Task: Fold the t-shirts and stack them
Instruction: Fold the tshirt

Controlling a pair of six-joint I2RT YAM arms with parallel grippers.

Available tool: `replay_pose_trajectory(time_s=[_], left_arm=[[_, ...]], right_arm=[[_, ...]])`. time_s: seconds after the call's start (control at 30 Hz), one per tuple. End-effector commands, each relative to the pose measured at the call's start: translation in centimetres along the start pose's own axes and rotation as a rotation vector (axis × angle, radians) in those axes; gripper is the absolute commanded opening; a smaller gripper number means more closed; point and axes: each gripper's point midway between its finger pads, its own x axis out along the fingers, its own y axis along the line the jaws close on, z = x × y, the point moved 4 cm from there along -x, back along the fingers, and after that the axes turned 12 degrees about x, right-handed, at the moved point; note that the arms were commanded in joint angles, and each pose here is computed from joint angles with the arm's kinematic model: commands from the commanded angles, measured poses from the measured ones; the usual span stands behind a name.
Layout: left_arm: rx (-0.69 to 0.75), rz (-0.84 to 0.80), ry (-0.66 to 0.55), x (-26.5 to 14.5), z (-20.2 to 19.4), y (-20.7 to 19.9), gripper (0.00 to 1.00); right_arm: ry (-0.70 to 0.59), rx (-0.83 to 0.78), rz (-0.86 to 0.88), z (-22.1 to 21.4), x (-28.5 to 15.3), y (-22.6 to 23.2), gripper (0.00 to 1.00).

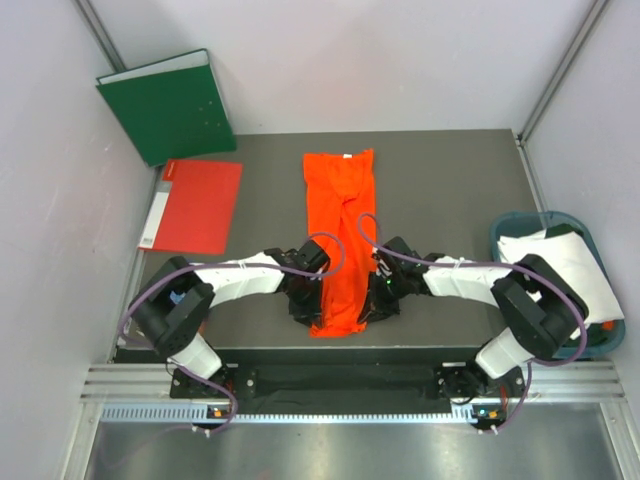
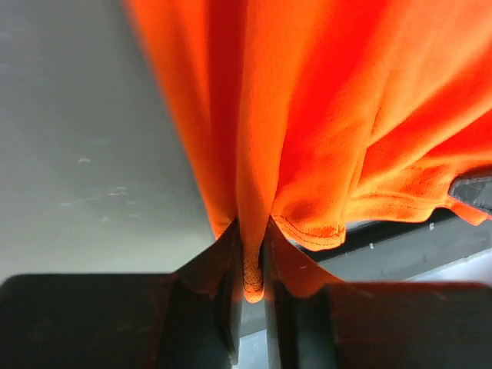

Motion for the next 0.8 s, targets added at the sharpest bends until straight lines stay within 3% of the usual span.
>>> replay_pose_trajectory(time_s=[0.0,0.1,0.23,0.37,0.5,0.67,0.7,0.77], left_arm=[[0.089,-0.011,0.092,0.4,-0.8,-0.9,0.30],[0.108,0.046,0.132,1.0,-1.5,-0.2,0.41],[0.112,0.080,0.137,0.9,-1.9,0.4,0.67],[0.134,0.108,0.109,-0.4,-1.6,0.5,0.76],[0.144,0.109,-0.001,-3.5,-1.5,0.5,0.86],[0.077,0.115,-0.138,-6.0,-2.2,1.8,0.98],[0.054,0.088,-0.193,-6.9,-2.0,1.9,0.99],[0.002,0.061,-0.191,-6.4,-2.8,2.8,0.99]], right_arm=[[-0.014,-0.077,-0.004,0.5,-0.4,1.6,0.01],[-0.013,-0.101,-0.018,0.5,-0.7,1.6,0.00],[-0.003,-0.114,-0.040,0.3,-1.0,1.3,0.00],[0.008,-0.121,-0.048,0.2,-1.1,1.1,0.00],[0.013,-0.135,-0.054,0.2,-1.1,1.0,0.00],[0.025,-0.137,-0.058,0.1,-0.9,0.8,0.00],[0.028,-0.141,-0.059,0.1,-0.7,0.7,0.00],[0.036,-0.141,-0.060,0.0,-0.6,0.6,0.00]])
